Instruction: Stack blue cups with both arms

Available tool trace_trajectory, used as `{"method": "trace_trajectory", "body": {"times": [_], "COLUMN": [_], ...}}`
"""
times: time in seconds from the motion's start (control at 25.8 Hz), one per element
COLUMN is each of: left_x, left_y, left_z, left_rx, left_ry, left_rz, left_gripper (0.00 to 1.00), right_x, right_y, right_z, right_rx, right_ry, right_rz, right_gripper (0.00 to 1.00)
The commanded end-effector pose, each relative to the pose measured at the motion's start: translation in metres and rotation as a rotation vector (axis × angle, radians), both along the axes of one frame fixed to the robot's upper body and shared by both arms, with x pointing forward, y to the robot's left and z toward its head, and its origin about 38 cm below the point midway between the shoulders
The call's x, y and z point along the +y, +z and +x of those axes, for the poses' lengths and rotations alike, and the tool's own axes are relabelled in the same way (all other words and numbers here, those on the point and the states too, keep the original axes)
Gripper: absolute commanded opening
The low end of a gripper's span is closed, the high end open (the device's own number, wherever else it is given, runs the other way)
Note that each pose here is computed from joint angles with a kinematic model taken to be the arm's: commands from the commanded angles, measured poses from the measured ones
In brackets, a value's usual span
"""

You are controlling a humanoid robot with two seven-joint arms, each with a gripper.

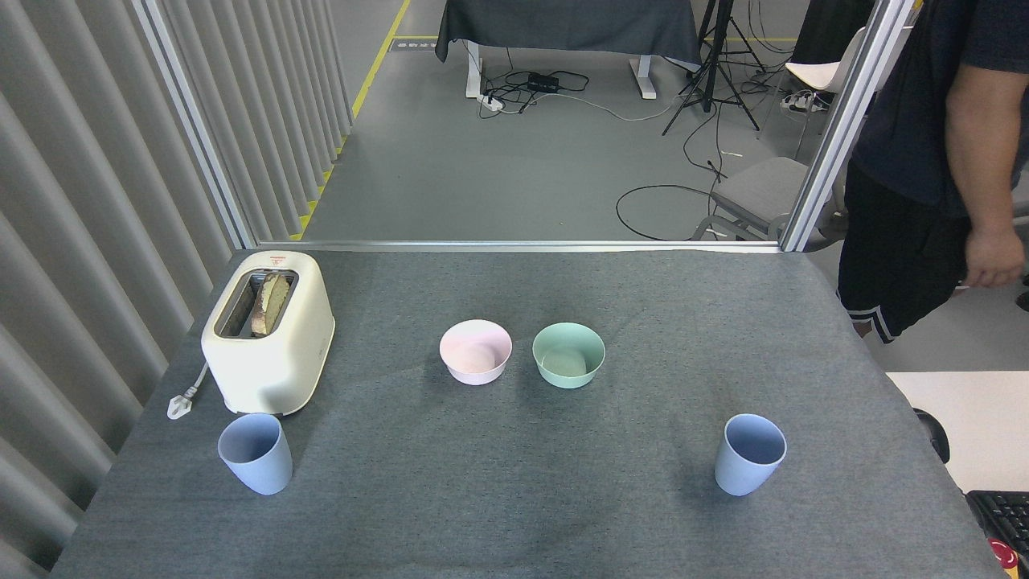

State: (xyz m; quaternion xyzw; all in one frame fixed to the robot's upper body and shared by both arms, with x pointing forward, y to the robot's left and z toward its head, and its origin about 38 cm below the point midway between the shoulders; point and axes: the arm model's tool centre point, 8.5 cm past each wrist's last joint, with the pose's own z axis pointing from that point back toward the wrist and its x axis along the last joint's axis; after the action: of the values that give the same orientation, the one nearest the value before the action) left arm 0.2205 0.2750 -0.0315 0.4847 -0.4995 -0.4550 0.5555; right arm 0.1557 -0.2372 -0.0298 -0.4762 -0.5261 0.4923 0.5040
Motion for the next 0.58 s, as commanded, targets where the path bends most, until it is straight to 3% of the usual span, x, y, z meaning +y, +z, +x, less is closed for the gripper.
{"method": "trace_trajectory", "body": {"times": [0.0,0.39,0.54], "left_x": [0.004,0.006,0.009], "left_y": [-0.012,-0.007,-0.006], "left_z": [0.031,0.088,0.104], "left_rx": [0.049,0.009,0.006], "left_ry": [0.087,0.104,0.117], "left_rz": [0.043,0.205,0.207], "left_gripper": [0.96,1.00,1.00], "right_x": [0.000,0.000,0.000], "right_y": [-0.001,-0.001,-0.001], "right_z": [0.000,0.001,0.001], "right_rx": [0.007,0.006,0.006], "right_ry": [-0.006,-0.005,-0.005], "right_rz": [-0.004,-0.007,-0.007], "right_gripper": [1.00,1.00,1.00]}}
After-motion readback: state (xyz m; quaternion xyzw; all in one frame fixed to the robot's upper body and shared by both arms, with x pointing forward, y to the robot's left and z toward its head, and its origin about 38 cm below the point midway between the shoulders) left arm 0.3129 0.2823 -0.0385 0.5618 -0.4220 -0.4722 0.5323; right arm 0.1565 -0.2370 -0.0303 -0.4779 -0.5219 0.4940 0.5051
